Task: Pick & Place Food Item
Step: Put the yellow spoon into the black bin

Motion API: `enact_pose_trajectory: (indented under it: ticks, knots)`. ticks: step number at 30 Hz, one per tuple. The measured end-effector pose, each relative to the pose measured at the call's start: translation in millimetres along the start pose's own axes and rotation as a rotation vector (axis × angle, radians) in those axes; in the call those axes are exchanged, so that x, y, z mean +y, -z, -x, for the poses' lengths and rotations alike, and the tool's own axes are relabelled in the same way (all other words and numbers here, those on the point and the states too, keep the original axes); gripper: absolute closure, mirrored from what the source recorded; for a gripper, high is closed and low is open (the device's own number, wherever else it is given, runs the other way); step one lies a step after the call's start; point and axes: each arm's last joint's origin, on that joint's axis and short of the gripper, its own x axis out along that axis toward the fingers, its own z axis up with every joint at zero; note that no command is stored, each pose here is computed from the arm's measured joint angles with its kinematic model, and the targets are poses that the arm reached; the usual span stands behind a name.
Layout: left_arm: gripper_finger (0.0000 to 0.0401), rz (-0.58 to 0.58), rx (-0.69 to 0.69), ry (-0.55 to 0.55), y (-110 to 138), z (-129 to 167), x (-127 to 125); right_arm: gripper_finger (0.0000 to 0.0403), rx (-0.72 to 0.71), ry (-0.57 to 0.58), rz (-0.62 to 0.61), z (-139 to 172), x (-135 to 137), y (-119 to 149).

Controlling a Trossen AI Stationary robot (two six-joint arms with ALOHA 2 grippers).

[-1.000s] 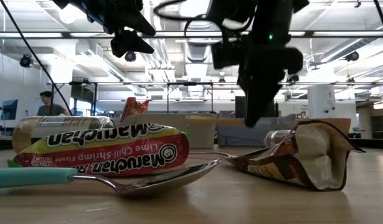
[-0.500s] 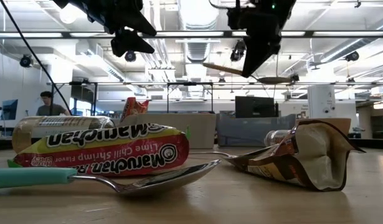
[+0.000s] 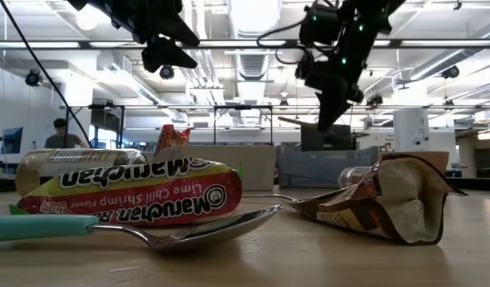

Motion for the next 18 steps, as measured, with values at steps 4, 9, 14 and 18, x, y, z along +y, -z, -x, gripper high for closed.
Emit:
enact_pose_trajectory:
  ticks: [4,9,14,18]
  knots:
    - [0.0131,-0.002,0.001,0.000,0.1,0.1,0.0,0.0377,0.036,0.007,-0.023,-11.6,-14.2,6.3]
    - [0.0131,-0.004,0.001,0.000,0.1,0.1,0.0,0.0377,0.049,-0.023,-0.058,-22.8,-22.9,12.8]
    - [0.0131,-0.004,0.001,0.000,0.1,0.1,0.0,0.0377,0.022,-0.051,-0.073,-27.6,-23.4,12.9]
    - [0.0131,-0.004,0.000,0.000,0.0,0.2,0.0,0.0377,0.030,-0.068,-0.091,-36.1,-23.3,11.4]
